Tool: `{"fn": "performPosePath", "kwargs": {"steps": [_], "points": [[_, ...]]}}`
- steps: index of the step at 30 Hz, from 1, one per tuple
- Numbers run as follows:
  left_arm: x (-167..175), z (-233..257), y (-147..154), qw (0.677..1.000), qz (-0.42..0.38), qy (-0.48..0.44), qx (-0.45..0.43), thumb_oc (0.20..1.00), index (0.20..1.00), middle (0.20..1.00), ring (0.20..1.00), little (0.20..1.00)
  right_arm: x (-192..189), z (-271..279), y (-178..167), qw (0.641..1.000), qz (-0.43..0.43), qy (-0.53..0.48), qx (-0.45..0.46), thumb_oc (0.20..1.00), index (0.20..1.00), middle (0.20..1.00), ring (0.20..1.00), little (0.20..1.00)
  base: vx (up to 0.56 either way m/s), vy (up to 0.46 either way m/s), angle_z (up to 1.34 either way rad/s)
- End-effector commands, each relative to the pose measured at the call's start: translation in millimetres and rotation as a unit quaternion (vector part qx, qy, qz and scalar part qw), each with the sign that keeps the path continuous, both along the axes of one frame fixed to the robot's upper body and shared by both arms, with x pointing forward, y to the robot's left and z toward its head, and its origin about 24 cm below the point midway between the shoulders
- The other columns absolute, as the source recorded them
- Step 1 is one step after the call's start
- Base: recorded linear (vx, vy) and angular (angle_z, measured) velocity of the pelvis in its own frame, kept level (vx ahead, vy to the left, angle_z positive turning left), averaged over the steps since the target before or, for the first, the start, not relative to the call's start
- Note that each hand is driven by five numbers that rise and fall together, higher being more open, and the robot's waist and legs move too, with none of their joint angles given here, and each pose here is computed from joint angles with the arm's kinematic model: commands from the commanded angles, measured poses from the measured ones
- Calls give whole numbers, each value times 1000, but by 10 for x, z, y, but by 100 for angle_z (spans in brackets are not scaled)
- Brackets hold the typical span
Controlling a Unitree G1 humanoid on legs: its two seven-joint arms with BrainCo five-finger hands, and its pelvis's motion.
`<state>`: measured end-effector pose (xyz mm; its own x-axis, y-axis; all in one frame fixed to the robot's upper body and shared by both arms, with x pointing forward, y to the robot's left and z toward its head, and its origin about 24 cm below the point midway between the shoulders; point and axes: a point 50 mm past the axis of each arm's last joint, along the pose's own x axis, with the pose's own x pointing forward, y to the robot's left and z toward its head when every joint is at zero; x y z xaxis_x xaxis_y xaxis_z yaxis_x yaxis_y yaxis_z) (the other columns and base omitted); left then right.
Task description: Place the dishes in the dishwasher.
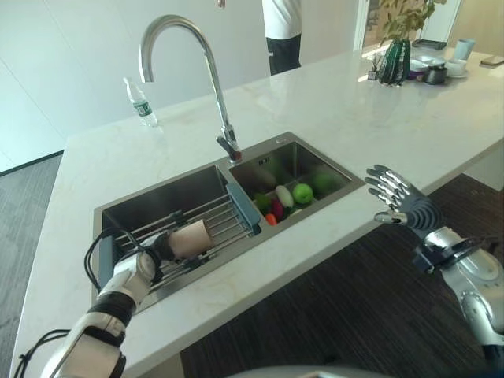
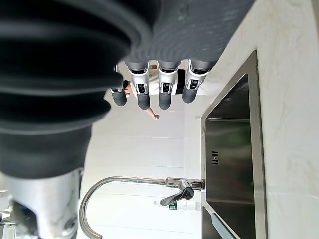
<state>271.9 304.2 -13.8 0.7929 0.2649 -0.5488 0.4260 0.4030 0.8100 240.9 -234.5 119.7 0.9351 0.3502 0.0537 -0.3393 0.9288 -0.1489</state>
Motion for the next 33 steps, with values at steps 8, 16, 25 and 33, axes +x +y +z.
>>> {"fn": "performPosePath", "kwargs": {"steps": [8,16,25,33], "points": [[296,510,70,991,-44,-123,25,200,200,200,200,200,23,456,19,994,16,-112,-10,1000,1000,1000,1000,1000,0,0,-1],[356,932,30,962,-43,-269,-34,200,200,200,200,200,2,414,-36,994,-3,-111,-6,1000,1000,1000,1000,1000,0,0,0],[257,1417,41,895,-24,-425,-136,200,200,200,200,200,-21,353,-56,993,-28,-111,4,1000,1000,1000,1000,1000,6,-26,6],[-227,1754,-378,767,-85,-519,-367,200,200,200,200,200,-124,386,-21,986,-68,-149,35,1000,1000,1000,1000,1000,-38,-206,15]]}}
